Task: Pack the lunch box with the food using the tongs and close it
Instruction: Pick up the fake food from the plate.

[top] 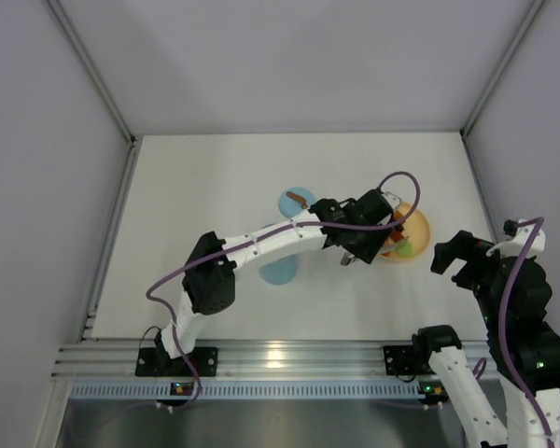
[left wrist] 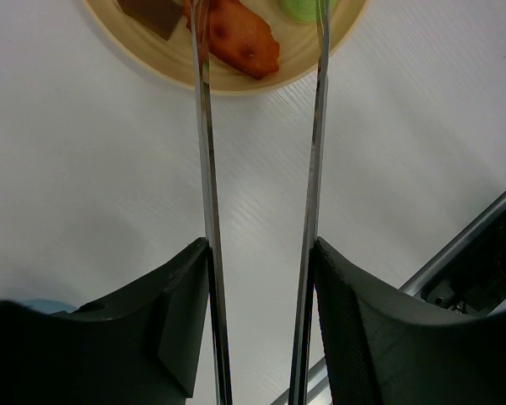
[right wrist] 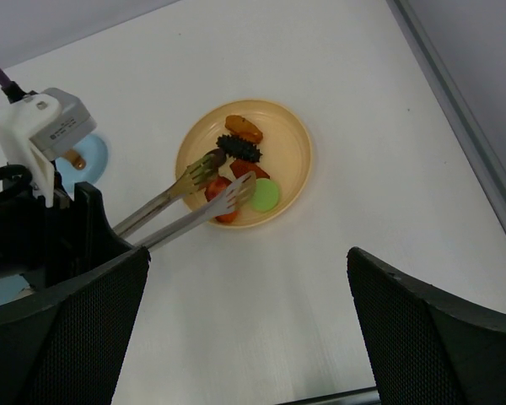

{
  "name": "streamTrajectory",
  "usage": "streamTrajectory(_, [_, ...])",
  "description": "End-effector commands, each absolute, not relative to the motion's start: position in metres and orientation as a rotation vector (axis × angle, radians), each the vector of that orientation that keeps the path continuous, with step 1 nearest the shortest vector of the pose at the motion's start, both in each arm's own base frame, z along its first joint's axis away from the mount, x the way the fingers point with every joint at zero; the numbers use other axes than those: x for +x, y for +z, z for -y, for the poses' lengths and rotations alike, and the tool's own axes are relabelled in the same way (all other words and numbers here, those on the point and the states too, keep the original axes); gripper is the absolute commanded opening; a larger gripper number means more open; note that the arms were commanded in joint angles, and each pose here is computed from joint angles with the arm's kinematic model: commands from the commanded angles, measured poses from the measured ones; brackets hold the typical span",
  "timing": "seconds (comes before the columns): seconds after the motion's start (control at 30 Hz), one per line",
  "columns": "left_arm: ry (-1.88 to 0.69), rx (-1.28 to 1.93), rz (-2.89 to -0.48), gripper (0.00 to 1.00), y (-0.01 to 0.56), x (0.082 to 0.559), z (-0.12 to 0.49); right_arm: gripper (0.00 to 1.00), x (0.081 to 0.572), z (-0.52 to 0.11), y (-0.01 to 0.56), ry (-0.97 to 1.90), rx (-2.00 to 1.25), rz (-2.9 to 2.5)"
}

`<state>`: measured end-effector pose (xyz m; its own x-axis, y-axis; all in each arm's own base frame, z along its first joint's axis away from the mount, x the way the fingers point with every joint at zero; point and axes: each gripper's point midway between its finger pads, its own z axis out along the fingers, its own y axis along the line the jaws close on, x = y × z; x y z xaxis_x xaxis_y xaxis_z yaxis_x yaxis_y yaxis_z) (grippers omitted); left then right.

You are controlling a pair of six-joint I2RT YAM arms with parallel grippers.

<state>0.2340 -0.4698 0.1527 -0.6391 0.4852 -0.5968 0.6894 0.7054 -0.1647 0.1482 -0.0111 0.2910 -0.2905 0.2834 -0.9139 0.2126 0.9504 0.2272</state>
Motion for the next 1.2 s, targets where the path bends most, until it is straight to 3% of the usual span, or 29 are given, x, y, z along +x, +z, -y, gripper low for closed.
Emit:
streamTrajectory(0.0, [-0.655, 0.909, -2.284, 0.55, 0.177, 0.238, 0.499, 0.99, 0.141, 0.016, 0.297, 0.047, 0.365, -1.862])
streamTrajectory(0.53, [-0.707, 0.967, -2.317, 0.54, 0.151, 0.236, 0.521, 0.99, 0.141, 0.016, 0.298, 0.047, 0.36, -1.86])
streamTrajectory(1.17, [-0.713, 1.004, -2.368, 0.5, 0.142, 0.218, 0.507, 1.0, 0.139, 0.014, 0.295, 0.06, 0.361, -1.864])
